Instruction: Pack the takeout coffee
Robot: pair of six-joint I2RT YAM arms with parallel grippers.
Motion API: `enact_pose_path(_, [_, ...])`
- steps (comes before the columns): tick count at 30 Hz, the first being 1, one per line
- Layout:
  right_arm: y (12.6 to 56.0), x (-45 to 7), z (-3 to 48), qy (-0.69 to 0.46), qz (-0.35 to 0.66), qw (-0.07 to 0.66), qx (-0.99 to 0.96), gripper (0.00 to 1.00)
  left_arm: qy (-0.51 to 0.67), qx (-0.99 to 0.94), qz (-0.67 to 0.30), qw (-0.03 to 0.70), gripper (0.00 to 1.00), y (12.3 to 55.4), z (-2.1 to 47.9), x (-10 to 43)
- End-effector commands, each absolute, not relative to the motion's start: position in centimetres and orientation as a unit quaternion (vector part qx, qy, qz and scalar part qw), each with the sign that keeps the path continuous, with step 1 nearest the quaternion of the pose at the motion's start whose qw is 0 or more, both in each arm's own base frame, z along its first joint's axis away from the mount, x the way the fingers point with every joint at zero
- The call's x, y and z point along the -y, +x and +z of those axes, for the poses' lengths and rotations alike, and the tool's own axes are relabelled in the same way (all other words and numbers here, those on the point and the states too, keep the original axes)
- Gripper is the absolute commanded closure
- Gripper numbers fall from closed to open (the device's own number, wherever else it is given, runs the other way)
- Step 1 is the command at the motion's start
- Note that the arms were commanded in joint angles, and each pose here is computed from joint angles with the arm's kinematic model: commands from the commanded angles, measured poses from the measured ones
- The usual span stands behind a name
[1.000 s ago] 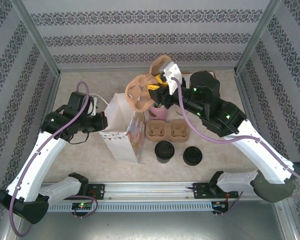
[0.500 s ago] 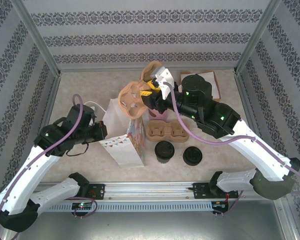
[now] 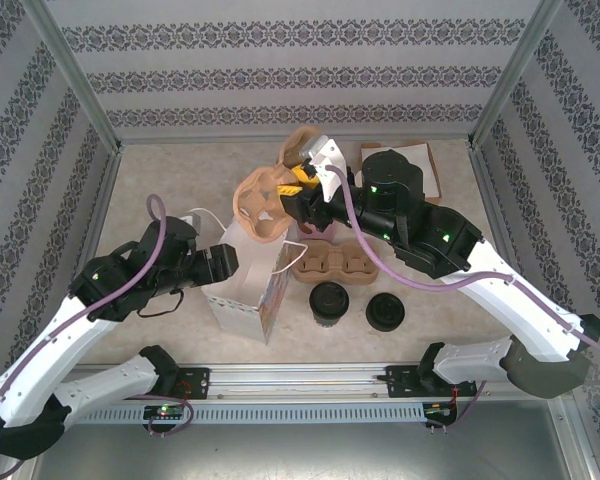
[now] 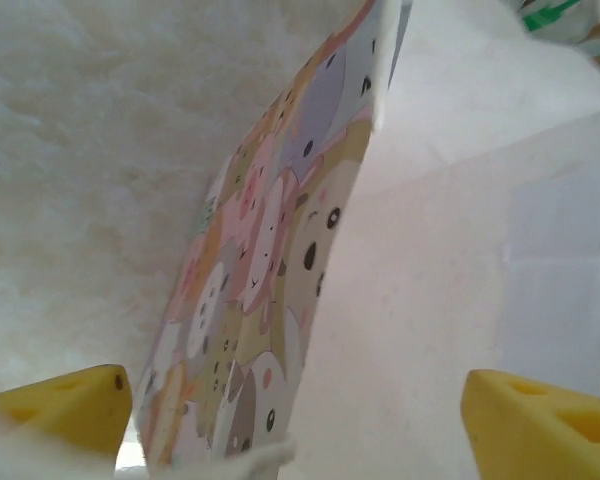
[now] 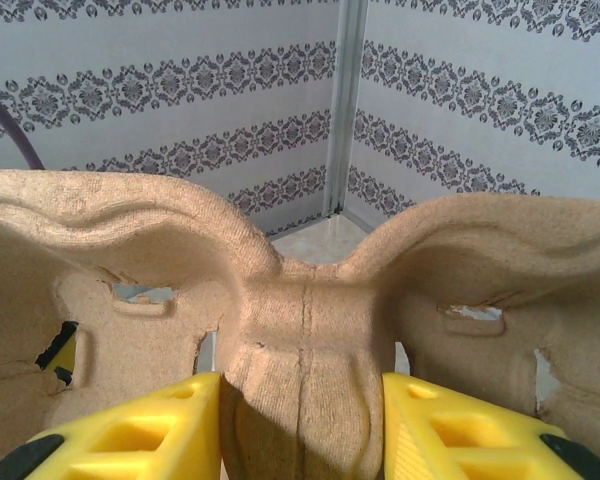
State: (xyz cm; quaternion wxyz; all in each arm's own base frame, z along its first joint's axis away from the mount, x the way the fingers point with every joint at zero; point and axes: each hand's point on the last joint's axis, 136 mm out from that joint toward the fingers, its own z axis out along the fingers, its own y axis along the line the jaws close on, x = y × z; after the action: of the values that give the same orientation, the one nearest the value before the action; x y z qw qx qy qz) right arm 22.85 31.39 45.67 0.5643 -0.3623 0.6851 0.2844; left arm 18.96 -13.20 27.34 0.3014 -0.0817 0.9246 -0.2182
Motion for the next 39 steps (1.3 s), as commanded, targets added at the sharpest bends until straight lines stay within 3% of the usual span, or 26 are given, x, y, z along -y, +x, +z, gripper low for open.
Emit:
enact_pose_path(1, [22.0,-31.6,46.2,-0.361,0.299,0.555,-0.688,0.58,-0.082,-0.912,-0.23,0.331,0.05,19.1,28.6,13.0])
enact_pose_path(6, [21.0,-32.9,45.4,-0.359,0.337,0.506,-0.708,0.58,-0.09,-0.896,-0.194,0.389,0.02,18.9,30.9,10.0])
enact_pose_path(13, [18.2,-36.6,42.6,-0.402,0.385,0.409,-0.723,0.61,-0.071,-0.862,-0.237,0.443,0.0,18.1,34.7,9.6])
enact_pose_path(19, [15.8,-38.5,40.5,-0.451,0.409,0.358,-0.708,0.59,-0.105,-0.849,-0.183,0.485,0.02,17.6,35.3,6.0])
enact_pose_path(30, [15.9,-40.0,36.7,-0.498,0.385,0.276,-0.726,0.58,-0.11,-0.85,-0.159,0.489,0.07,17.8,35.0,5.2])
enact_pose_path(39, [19.2,-38.7,33.8,-0.498,0.332,0.266,-0.756,0.6,-0.102,-0.847,-0.168,0.494,0.13,18.9,34.8,6.5])
